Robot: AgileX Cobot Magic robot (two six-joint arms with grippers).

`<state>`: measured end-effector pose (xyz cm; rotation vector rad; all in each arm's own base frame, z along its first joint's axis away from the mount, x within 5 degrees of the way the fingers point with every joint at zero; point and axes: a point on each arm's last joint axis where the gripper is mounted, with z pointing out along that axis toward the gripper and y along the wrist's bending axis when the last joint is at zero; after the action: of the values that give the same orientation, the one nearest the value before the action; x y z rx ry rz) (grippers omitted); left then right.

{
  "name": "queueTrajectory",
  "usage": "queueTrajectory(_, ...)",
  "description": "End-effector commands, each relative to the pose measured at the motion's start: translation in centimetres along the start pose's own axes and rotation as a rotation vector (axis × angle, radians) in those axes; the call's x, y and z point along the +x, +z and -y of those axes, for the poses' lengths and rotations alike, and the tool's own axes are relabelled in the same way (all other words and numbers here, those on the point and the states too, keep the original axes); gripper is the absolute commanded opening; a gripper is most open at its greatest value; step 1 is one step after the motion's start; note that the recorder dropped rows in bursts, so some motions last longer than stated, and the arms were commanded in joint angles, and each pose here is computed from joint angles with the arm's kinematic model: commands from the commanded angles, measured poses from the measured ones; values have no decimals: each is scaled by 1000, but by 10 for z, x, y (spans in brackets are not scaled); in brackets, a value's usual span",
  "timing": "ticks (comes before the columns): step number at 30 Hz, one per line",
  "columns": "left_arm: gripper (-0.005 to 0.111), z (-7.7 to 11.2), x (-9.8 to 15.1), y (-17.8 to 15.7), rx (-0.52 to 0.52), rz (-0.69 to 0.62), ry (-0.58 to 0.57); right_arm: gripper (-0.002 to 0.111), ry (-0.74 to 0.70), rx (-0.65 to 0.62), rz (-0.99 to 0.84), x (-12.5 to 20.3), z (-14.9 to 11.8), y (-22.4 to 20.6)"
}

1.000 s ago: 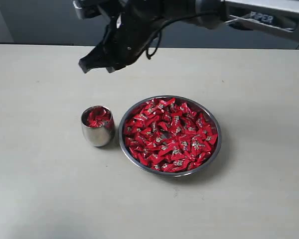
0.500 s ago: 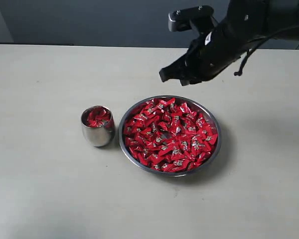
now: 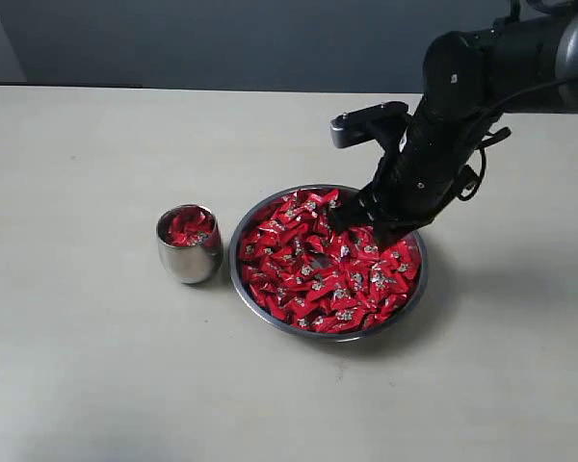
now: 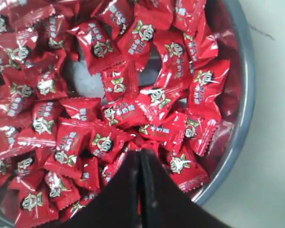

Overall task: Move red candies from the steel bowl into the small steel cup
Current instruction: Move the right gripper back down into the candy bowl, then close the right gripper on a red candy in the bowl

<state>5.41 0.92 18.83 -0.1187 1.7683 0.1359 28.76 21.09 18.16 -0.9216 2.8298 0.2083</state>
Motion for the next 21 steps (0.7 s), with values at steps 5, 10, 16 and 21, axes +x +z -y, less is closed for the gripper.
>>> queueTrajectory(5,0,0,1,0,2,2,-1,31,-103,-13,-54,-2,-26,25)
queueTrajectory(10,0,0,1,0,2,2,-1,31,-96,-6,-84,-21,-26,28)
queueTrajectory(16,0,0,1,0,2,2,-1,31,-116,16,-176,-23,-23,44)
queueTrajectory(21,0,0,1,0,2,2,-1,31,-112,15,-212,-21,-23,50)
